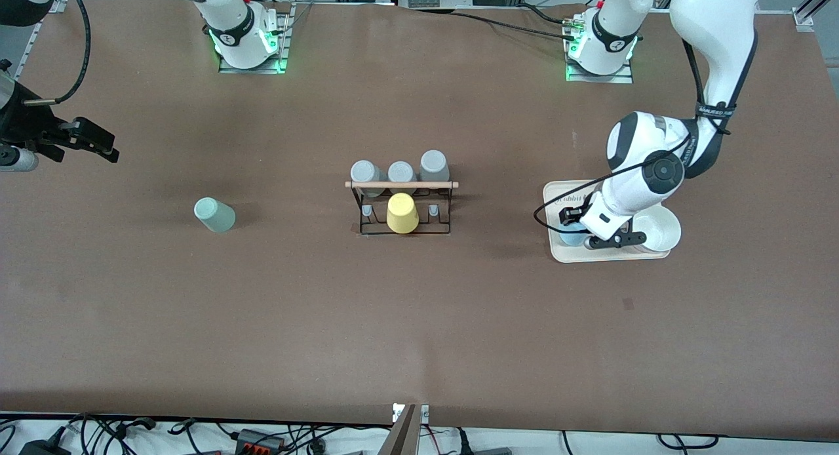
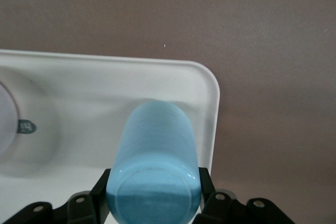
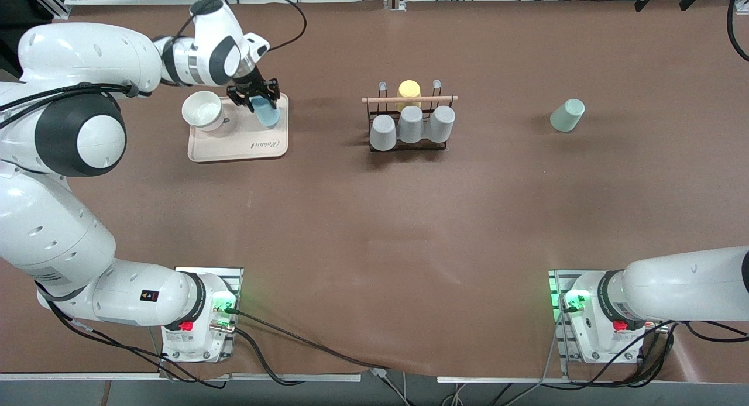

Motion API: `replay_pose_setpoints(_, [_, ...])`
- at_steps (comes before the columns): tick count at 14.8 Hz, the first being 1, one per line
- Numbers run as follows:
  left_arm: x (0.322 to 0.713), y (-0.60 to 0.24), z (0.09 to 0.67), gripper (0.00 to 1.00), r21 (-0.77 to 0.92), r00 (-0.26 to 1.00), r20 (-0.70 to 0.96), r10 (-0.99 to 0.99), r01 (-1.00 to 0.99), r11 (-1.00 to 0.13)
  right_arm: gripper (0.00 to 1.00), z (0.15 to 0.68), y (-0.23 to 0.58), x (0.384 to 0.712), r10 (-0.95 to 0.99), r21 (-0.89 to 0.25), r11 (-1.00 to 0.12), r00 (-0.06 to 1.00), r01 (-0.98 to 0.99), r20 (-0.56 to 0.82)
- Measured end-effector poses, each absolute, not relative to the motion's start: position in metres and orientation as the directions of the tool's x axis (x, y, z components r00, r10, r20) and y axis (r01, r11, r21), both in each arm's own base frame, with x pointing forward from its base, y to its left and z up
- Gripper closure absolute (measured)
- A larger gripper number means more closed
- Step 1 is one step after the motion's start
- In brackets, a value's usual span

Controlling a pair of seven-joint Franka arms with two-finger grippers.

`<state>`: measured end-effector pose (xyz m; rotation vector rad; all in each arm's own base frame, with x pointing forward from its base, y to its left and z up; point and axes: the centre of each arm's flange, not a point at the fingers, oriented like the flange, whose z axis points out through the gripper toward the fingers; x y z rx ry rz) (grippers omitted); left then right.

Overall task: Hang scattered cups on rack with three cups
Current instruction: 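Lift the light blue cup with the left gripper toward the rack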

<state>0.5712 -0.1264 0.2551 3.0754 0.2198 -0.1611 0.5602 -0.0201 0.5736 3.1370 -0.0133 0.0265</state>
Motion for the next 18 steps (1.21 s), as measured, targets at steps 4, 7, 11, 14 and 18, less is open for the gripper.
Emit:
replay_pose_setpoints(4, [0.605,-0.139,0.334,0.33,0.047,0.975,-0.114,0.193,0.199,-0.979,0.00,0.567,-0.021,0.564,-0.011,0.005,-1.000,1.000,-0.011,0.011])
replay_pose_setpoints(7, [0.610,-0.183,0.376,0.33,0.068,0.962,-0.103,0.254,0.262,-0.963,0.00,0.568,-0.021,0.565,-0.011,0.005,-1.000,1.000,-0.011,0.015])
replay_pose_setpoints(11, [0.596,-0.263,0.409,0.33,0.113,0.943,-0.087,0.322,0.330,-0.937,0.00,0.569,-0.022,0.565,-0.012,0.005,-1.000,1.000,-0.012,0.016])
replay_pose_setpoints(14, [0.589,-0.320,0.425,0.33,0.146,0.926,-0.081,0.368,0.376,-0.915,0.00,0.568,-0.023,0.565,-0.013,0.005,-1.000,1.000,-0.013,0.016])
replay_pose_setpoints(18, [0.581,-0.391,0.409,0.33,0.132,0.903,-0.136,0.408,0.424,-0.896,0.00,0.564,-0.025,0.567,-0.016,0.005,-1.000,1.000,-0.017,0.009])
